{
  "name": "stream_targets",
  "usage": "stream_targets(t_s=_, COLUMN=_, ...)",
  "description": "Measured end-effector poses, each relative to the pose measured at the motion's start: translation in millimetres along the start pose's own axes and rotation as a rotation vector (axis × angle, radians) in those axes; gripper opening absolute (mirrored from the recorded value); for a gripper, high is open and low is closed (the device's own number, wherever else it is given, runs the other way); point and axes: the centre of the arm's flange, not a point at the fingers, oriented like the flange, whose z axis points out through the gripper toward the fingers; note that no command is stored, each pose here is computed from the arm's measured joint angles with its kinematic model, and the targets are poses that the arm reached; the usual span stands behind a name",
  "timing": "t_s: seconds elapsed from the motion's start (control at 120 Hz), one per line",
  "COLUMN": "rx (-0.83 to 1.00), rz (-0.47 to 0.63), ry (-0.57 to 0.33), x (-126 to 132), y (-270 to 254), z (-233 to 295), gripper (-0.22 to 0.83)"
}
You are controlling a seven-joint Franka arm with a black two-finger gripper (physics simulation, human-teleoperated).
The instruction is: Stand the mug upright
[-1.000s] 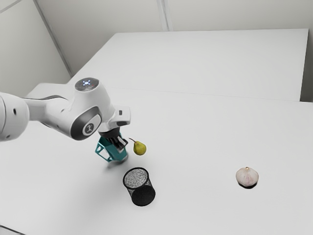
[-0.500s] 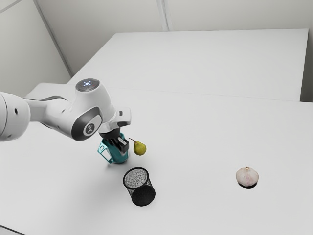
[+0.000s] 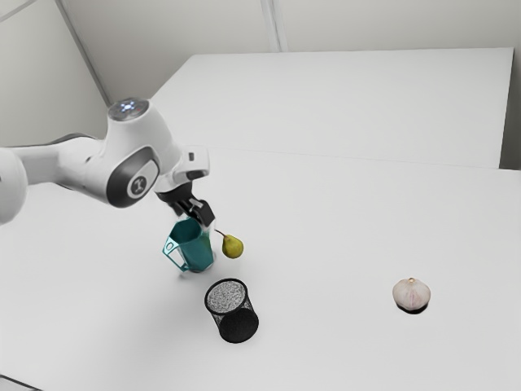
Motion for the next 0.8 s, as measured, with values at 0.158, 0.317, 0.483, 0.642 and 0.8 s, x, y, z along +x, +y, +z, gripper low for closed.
stream_targets(t_s=0.158, rx=-0.044, rz=-0.03, ry=-0.003, x=60, y=-10, z=-46, gripper=0.56)
stream_targets(t_s=0.317, rx=-0.079, rz=-0.036, ry=-0.04, x=76, y=-8, z=-70, gripper=0.59)
stream_targets(t_s=0.483, rx=-0.099, rz=-0.03, ry=-0.034, x=86, y=-9, z=-124, gripper=0.6)
stream_targets(t_s=0.642, rx=-0.112, rz=-0.033, ry=-0.04, x=81, y=-25, z=-169, gripper=0.61)
stream_targets(t_s=0.8, rx=-0.134, rz=-0.091, ry=-0.088, x=88, y=-76, z=-177, gripper=0.61)
